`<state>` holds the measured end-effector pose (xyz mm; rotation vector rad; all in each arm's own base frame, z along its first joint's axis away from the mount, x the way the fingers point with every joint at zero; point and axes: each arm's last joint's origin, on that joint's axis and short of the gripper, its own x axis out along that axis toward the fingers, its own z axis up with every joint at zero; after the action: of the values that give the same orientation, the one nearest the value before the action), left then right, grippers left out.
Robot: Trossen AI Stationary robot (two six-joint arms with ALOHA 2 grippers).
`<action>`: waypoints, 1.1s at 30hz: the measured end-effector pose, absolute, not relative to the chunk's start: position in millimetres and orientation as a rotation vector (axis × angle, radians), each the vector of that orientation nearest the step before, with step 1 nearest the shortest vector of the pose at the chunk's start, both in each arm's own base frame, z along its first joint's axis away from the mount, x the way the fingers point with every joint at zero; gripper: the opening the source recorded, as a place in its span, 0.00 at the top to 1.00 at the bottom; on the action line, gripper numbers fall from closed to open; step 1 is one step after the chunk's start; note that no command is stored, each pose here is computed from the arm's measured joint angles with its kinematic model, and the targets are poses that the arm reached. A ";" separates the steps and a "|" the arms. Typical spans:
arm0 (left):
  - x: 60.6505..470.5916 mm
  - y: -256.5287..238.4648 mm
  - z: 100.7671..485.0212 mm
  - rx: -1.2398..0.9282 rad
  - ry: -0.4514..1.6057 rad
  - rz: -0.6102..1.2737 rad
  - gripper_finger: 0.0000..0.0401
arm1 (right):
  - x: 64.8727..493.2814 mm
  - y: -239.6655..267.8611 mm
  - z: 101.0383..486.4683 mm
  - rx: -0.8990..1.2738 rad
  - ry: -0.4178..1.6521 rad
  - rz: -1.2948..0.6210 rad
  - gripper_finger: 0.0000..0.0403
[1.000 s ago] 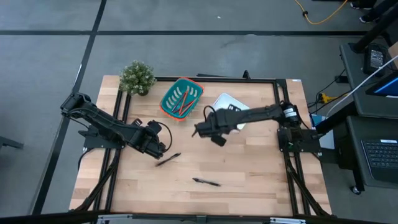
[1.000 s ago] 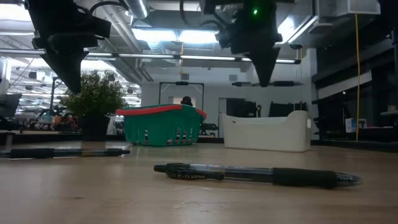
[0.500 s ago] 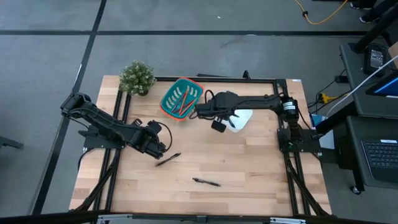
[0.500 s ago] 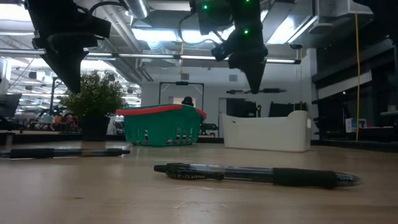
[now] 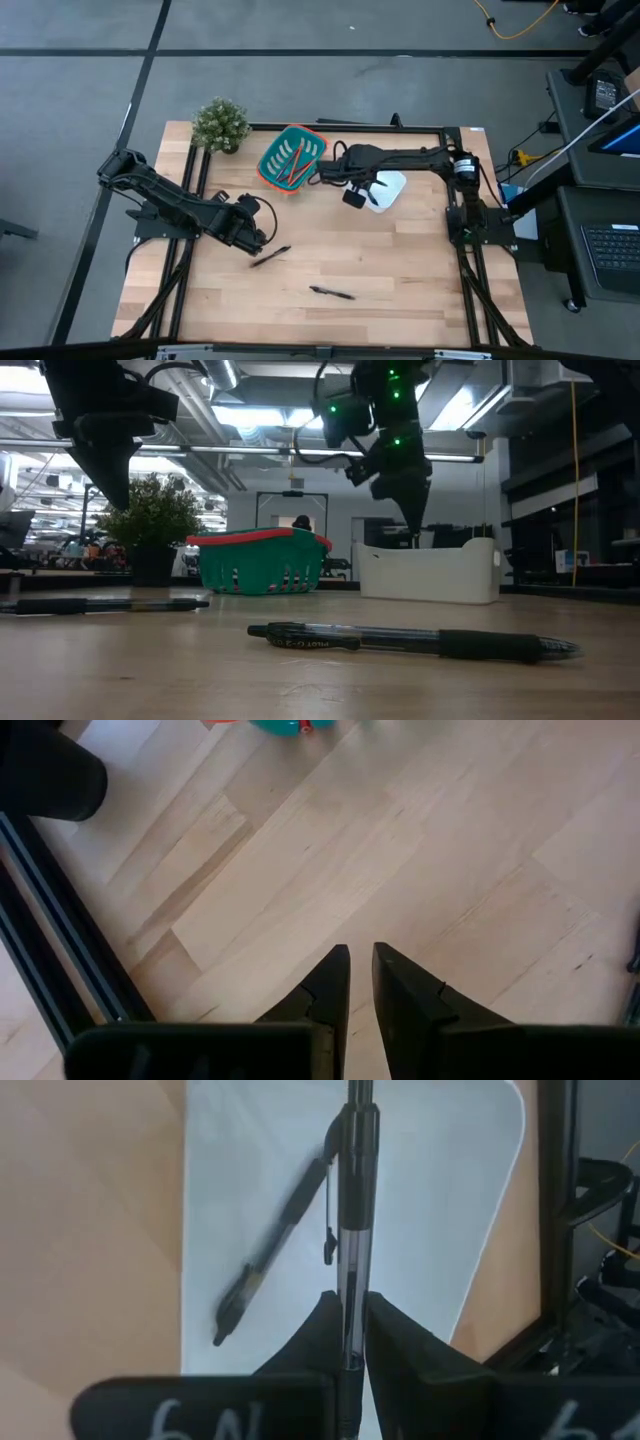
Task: Sort pens & pencils
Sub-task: Put the right black pen into the white bin
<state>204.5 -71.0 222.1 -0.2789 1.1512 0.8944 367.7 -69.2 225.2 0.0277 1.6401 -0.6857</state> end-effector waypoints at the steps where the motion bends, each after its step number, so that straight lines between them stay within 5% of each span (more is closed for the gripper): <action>1: 204.5 -71.0 222.1 -0.279 1.151 0.894 0.89 | 367.4 -71.1 223.2 0.034 1.638 -0.689 0.93; 33: 201.6 -78.7 222.1 -0.257 1.154 0.861 0.89 | 364.0 -93.2 212.6 0.121 1.628 -0.684 0.93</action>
<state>201.6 -78.7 222.1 -0.2569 1.1536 0.8613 364.0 -93.2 212.6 0.1214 1.6282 -0.6844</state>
